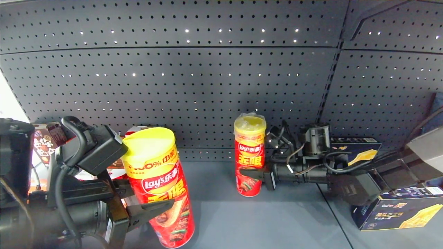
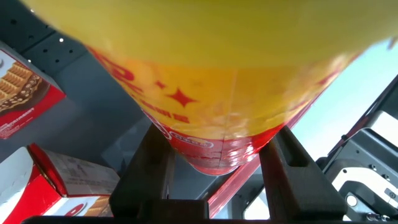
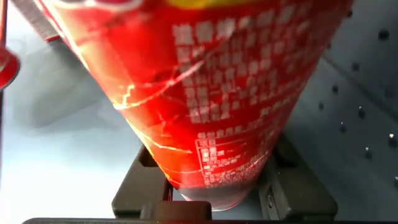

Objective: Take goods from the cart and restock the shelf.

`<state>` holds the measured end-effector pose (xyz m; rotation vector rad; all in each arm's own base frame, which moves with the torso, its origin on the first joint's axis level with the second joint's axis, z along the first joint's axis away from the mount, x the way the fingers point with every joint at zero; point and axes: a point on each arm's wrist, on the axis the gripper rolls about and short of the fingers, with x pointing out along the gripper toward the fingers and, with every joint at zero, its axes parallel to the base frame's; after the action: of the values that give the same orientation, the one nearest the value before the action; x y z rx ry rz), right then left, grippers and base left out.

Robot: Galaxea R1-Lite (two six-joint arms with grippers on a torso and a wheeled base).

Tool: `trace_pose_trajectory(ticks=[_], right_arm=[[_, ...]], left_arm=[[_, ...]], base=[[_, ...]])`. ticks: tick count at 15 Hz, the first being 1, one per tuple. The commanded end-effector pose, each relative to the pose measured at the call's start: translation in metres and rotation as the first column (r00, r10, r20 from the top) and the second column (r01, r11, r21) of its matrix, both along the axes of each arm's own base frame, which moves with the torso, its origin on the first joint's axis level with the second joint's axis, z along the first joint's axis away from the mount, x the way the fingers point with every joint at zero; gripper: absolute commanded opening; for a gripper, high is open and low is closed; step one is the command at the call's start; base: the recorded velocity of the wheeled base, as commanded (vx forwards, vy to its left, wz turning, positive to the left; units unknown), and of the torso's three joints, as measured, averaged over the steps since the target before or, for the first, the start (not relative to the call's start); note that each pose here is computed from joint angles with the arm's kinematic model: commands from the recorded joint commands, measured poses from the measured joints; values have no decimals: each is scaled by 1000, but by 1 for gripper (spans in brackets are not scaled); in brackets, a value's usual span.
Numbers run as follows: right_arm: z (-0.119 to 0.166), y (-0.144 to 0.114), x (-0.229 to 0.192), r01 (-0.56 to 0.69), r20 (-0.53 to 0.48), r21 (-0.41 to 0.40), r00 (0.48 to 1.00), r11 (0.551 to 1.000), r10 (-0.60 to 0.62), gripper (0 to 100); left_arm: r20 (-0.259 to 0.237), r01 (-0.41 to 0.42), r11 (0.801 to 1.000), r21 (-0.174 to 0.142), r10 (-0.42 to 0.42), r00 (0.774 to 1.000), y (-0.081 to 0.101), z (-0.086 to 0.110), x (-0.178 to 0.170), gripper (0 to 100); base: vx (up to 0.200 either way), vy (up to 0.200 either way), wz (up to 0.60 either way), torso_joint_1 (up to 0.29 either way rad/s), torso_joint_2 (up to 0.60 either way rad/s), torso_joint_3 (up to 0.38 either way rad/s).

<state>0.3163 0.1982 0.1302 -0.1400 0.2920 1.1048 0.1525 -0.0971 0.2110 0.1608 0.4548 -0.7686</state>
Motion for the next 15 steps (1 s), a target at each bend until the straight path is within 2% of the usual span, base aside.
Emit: trace_pose_trajectory(ticks=[1,3,4,5,9,15], right_arm=[[16,-10,-25,-7,20,10,1000,1000,7,0],[25,-16,-54,-30,8,21,1000,999,30,0],[25,-16,-54,-30,8,21,1000,999,30,0],[34,-15,-75,-34,-6,46,999,998,35,0],[42,-15,-100,-49,-9,64,999,997,50,0],[19,-23,-123,-78,-23,58,997,995,79,0]], left_arm=[[4,0,1000,-2,0,1000,0,1,0,0],[1,0,1000,0,0,1000,0,0,0,0],[1,0,1000,0,0,1000,0,0,0,0],[3,1,1000,0,-1,1000,0,0,0,0],[-2,-1,1000,3,1,1000,0,-1,-1,0],[-14,-4,1000,11,4,1000,1,-5,-1,0]], base=[[0,0,0,0,0,0],[0,0,0,0,0,0],[0,0,0,0,0,0],[0,0,0,0,0,0],[0,0,0,0,0,0],[0,0,0,0,0,0]])
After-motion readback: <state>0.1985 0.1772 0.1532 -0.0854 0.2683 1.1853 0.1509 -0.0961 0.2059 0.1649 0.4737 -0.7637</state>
